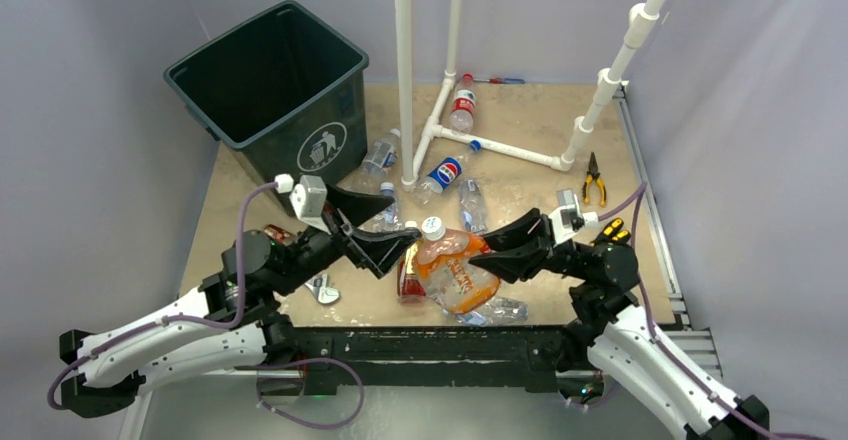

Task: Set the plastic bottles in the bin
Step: Pick up the plastic bottle at the center of the board.

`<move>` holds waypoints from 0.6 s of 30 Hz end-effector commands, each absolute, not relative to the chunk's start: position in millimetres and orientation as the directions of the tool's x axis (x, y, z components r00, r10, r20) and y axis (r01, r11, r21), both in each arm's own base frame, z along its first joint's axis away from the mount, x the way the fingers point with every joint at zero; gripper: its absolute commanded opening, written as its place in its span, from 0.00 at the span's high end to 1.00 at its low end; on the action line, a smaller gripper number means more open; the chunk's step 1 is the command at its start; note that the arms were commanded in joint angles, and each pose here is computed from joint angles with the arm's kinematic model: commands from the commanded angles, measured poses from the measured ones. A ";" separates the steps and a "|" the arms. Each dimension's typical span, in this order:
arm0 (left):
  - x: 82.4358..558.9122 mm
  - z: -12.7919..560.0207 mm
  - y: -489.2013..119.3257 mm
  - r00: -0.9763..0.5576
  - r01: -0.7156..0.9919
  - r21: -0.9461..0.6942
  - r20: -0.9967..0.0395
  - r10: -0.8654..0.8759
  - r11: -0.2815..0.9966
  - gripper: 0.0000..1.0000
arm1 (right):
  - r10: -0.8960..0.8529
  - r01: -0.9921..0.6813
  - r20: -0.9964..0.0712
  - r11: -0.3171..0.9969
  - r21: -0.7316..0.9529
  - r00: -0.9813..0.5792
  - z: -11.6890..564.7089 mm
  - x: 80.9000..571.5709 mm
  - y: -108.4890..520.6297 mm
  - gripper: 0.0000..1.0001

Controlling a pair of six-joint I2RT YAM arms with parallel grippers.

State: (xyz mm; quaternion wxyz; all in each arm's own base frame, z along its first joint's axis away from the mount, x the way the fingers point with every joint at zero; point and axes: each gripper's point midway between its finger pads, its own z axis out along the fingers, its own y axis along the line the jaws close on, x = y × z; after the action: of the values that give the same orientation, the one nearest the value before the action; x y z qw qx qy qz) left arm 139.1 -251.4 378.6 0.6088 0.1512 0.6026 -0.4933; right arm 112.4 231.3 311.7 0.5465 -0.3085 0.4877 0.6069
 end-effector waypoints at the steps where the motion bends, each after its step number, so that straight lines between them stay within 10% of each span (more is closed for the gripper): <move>1: 116.5 409.7 -269.1 -0.163 0.888 -0.324 -0.885 -0.436 0.326 0.02 | 0.438 -0.991 -0.894 0.042 0.127 -0.096 350.4 103.1 240.2 0.79; 11: 106.0 423.3 -275.0 -0.167 0.915 -0.300 -0.889 -0.426 0.268 0.11 | 0.460 -0.989 -0.883 0.064 0.135 -0.091 355.7 105.4 264.0 0.82; 18: 103.6 414.0 -274.1 -0.182 0.915 -0.309 -0.890 -0.418 0.259 0.34 | 0.481 -0.988 -0.871 0.064 0.143 -0.095 359.8 106.2 268.3 0.83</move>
State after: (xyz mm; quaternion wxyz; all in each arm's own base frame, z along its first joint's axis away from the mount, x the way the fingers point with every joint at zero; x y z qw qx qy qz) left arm 109.3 -275.9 405.4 0.5889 0.2306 0.5452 -0.5502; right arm 106.1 272.0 326.3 0.5581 -0.3126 0.4597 0.6160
